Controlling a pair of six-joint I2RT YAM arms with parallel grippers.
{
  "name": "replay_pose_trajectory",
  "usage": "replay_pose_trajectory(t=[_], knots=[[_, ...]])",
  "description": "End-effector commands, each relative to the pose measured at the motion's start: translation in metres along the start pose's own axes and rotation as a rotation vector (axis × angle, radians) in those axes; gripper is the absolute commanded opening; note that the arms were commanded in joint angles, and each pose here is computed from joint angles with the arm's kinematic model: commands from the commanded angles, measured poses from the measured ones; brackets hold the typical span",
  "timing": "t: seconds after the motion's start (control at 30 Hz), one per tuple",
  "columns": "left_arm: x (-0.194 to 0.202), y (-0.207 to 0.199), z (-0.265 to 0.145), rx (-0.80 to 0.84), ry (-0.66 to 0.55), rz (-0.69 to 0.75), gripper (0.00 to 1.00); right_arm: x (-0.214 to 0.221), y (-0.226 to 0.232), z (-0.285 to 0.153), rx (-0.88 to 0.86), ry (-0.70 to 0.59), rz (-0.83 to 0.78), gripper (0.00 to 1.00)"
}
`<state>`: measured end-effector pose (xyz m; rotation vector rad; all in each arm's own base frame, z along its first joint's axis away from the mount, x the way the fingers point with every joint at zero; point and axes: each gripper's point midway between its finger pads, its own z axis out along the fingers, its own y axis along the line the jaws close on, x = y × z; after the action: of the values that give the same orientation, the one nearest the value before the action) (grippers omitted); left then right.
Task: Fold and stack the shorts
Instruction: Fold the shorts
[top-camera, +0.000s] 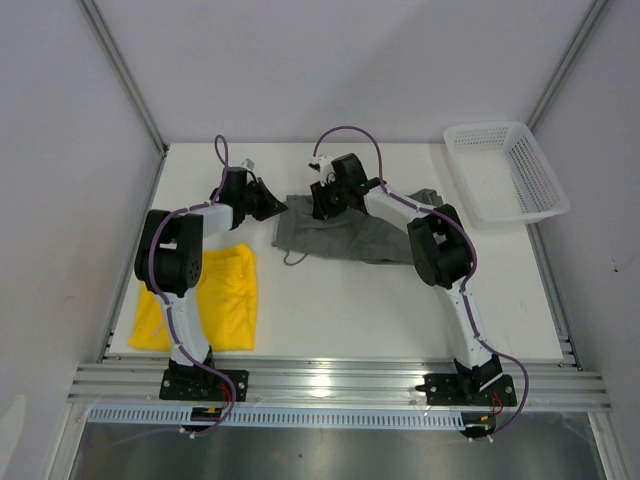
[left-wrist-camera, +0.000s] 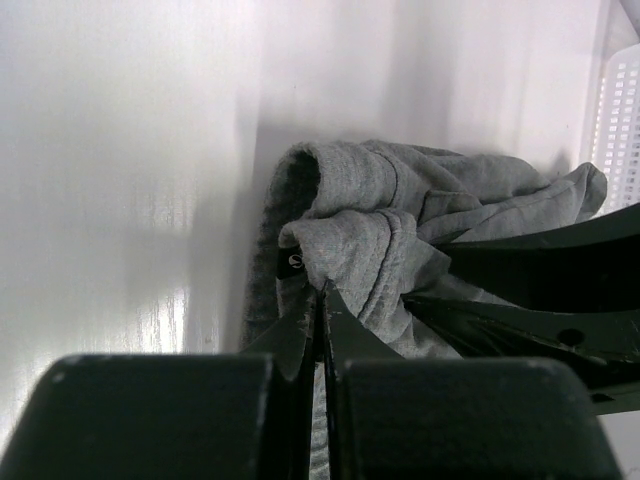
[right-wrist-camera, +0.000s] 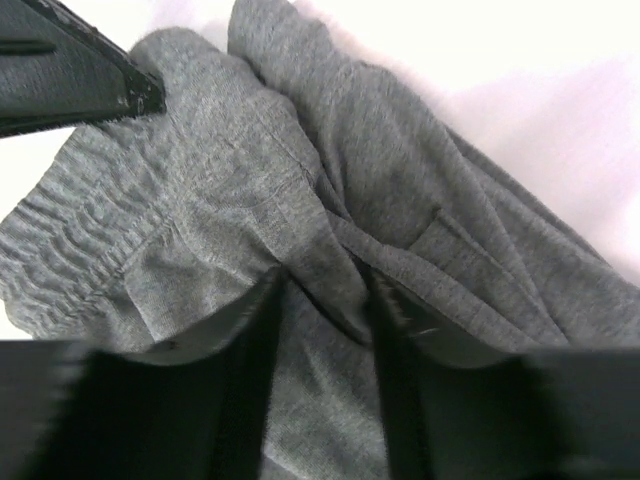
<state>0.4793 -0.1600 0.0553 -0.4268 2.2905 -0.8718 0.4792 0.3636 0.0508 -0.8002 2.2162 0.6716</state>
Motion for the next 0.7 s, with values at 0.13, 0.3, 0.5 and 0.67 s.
replay_pose_trajectory(t=[0.13,0.3,0.5,0.67], knots=[[-0.015,-0.017,-0.01,0.024,-0.061,0.059,0.0,-0.022,-0.001,-0.012,0.036,-0.049,-0.02,0.07],[-0.015,-0.017,-0.011,0.014,-0.064,0.065,0.0,-0.051,-0.006,-0.021,0.086,-0.117,-0.038,0.0],[-0.015,-0.019,-0.012,0.008,-0.07,0.074,0.0,-0.087,-0.018,-0.031,0.184,-0.212,-0.083,0.0],[-0.015,-0.02,-0.013,-0.001,-0.073,0.085,0.0,-0.096,-0.018,-0.017,0.163,-0.236,-0.118,0.0]])
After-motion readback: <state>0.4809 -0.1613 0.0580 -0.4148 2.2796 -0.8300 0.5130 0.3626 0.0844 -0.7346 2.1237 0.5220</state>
